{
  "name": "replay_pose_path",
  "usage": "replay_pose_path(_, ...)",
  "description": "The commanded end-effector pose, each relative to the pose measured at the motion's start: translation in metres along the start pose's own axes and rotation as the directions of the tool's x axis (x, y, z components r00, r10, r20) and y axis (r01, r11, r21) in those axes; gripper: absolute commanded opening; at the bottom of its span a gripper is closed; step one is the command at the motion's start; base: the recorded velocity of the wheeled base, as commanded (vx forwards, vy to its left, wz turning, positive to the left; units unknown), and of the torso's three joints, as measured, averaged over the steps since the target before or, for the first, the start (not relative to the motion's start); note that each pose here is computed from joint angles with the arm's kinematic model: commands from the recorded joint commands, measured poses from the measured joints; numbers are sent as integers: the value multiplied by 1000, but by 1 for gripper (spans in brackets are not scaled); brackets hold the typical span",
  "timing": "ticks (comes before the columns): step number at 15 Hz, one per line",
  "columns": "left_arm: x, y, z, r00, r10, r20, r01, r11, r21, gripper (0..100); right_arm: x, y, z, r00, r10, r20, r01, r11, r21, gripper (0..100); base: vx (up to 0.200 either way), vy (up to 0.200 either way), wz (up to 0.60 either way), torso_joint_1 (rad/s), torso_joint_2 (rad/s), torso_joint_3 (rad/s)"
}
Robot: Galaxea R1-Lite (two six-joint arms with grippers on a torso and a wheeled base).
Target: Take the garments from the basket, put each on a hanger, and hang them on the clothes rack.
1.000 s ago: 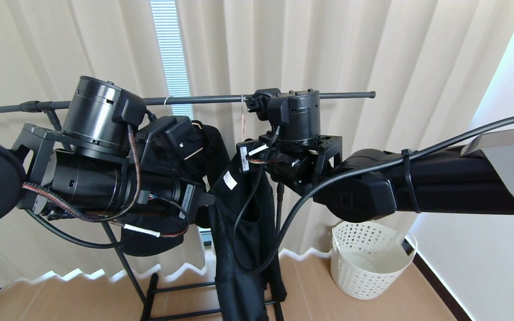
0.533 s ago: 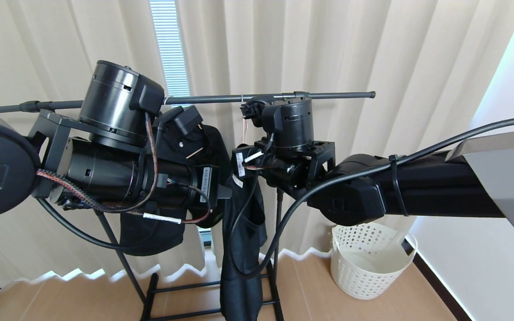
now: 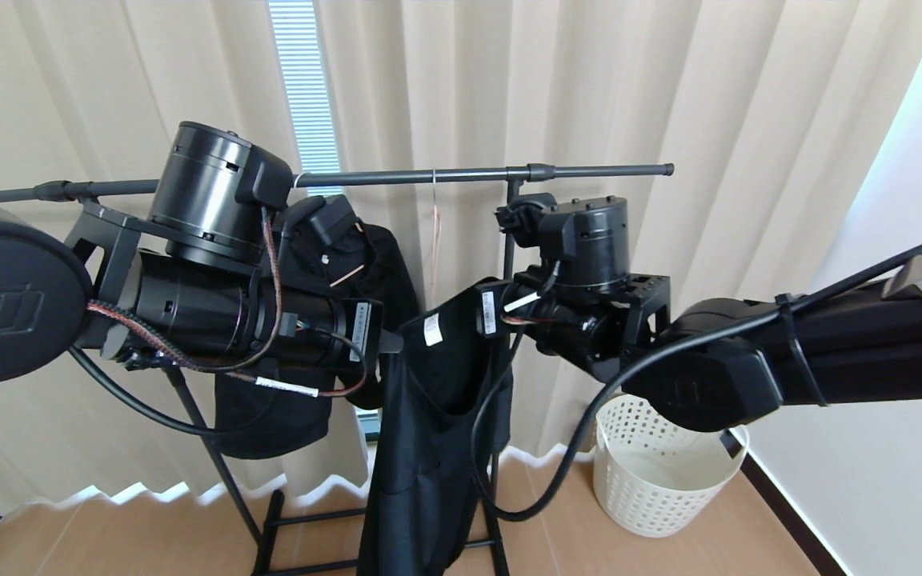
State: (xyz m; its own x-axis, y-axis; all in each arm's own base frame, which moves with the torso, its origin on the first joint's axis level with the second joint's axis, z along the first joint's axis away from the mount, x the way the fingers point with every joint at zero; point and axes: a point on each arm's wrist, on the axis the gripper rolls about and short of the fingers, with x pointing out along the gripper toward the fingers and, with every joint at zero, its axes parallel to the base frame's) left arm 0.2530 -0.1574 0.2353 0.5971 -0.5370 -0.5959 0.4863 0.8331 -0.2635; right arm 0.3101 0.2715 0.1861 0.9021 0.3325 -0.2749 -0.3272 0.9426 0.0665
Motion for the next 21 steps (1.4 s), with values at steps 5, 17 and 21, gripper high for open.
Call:
replay_pose_path(5, 11, 6, -11, 999, 13, -48, -8, 995, 96, 100, -27, -37, 4, 997, -55, 52, 53, 998, 39, 0, 0, 0, 0, 0, 0, 0)
replay_pose_path(17, 107, 42, 35, 983, 181, 32, -183, 981, 67, 100, -36, -67, -15, 991, -130, 41, 131, 991, -13, 0, 0, 0, 0, 0, 0, 0)
replay_pose_path(21, 133, 47, 44, 957, 282, 66, -287, 953, 99, 100, -37, -66, -15, 990, -136, 45, 136, 991, -13, 0, 0, 0, 0, 0, 0, 0)
